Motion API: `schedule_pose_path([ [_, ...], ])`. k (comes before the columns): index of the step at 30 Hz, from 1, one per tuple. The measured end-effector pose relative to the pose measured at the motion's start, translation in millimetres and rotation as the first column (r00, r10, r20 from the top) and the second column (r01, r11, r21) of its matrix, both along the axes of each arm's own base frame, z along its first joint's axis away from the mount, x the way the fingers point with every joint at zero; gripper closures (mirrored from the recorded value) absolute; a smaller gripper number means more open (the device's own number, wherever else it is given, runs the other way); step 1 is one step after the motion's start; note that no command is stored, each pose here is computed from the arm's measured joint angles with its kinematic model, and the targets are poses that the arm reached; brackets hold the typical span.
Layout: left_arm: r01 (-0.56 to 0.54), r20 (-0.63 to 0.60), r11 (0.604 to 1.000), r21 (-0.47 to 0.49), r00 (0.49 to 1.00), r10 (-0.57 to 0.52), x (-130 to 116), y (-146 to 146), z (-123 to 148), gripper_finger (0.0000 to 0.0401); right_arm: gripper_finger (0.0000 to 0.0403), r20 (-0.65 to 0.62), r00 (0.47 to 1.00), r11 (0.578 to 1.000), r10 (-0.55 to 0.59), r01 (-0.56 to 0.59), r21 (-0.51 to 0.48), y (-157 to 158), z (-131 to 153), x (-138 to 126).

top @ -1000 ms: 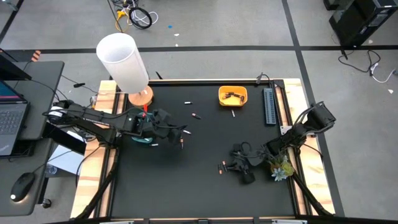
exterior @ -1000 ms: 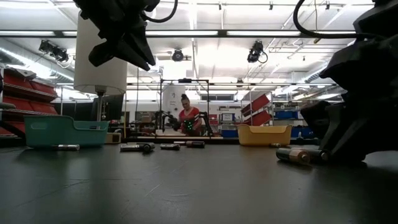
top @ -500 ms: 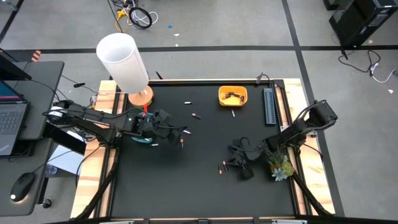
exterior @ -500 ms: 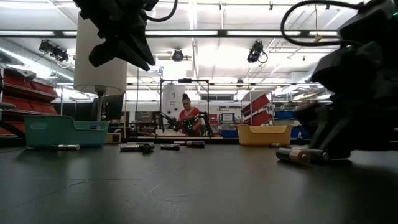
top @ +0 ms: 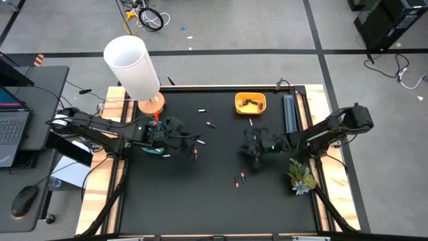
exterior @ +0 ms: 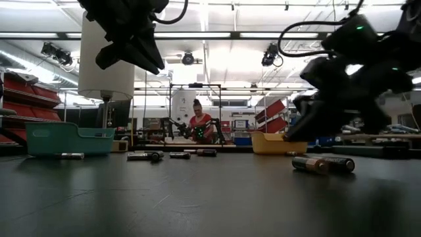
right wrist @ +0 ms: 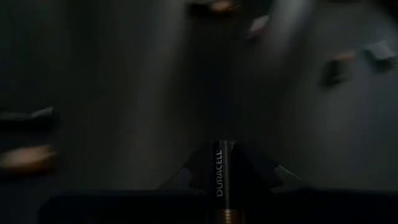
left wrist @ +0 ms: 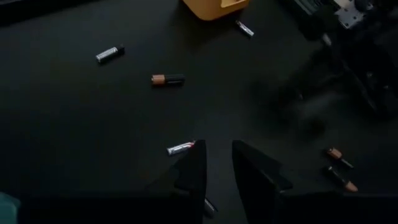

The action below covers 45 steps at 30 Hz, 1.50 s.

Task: Sort batteries
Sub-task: Put the black battery into the yellow bin, then put the silver battery into the green bin

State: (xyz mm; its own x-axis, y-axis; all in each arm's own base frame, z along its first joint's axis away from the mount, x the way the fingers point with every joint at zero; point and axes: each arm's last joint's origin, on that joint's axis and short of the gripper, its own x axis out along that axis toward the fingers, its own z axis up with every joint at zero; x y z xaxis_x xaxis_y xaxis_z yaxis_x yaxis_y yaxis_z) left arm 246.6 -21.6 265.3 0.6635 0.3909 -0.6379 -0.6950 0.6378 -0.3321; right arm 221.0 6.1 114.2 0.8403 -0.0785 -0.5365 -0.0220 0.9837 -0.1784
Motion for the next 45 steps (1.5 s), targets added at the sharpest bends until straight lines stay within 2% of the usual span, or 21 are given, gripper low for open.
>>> schedule_pose_path([
  [5,-0.005,0.016,1.000,0.002,1.000,0.005,1,0,1,0.0311,0.0354,0.077,0.990,0.987,-0.115,0.123,-0.104,-41,22,3],
  [10,-0.007,0.041,1.000,0.000,0.999,0.007,3,0,3,0.0311,0.0354,0.108,0.952,0.943,-0.286,0.299,-0.142,-89,42,1],
  [15,-0.007,0.040,1.000,0.000,0.999,0.007,3,0,3,0.0311,0.0354,0.037,0.915,0.908,-0.402,0.404,-0.108,-135,52,-5],
  [23,-0.007,0.041,1.000,0.000,0.999,0.007,3,0,3,0.0311,0.0354,-0.067,0.879,0.880,-0.472,0.475,0.022,-187,50,-12],
  [33,-0.007,0.045,1.000,-0.001,0.999,0.007,3,0,3,0.0311,0.0348,-0.159,0.844,0.837,-0.512,0.532,0.131,-205,41,-9],
  [41,-0.008,0.064,1.000,-0.004,0.998,0.008,4,0,4,0.0311,0.0274,-0.172,0.836,0.828,-0.522,0.544,0.134,-205,40,-10],
  [45,-0.008,0.070,1.000,-0.005,0.998,0.008,4,0,5,0.0311,0.0257,-0.172,0.834,0.825,-0.525,0.548,0.138,-205,41,-10],
])
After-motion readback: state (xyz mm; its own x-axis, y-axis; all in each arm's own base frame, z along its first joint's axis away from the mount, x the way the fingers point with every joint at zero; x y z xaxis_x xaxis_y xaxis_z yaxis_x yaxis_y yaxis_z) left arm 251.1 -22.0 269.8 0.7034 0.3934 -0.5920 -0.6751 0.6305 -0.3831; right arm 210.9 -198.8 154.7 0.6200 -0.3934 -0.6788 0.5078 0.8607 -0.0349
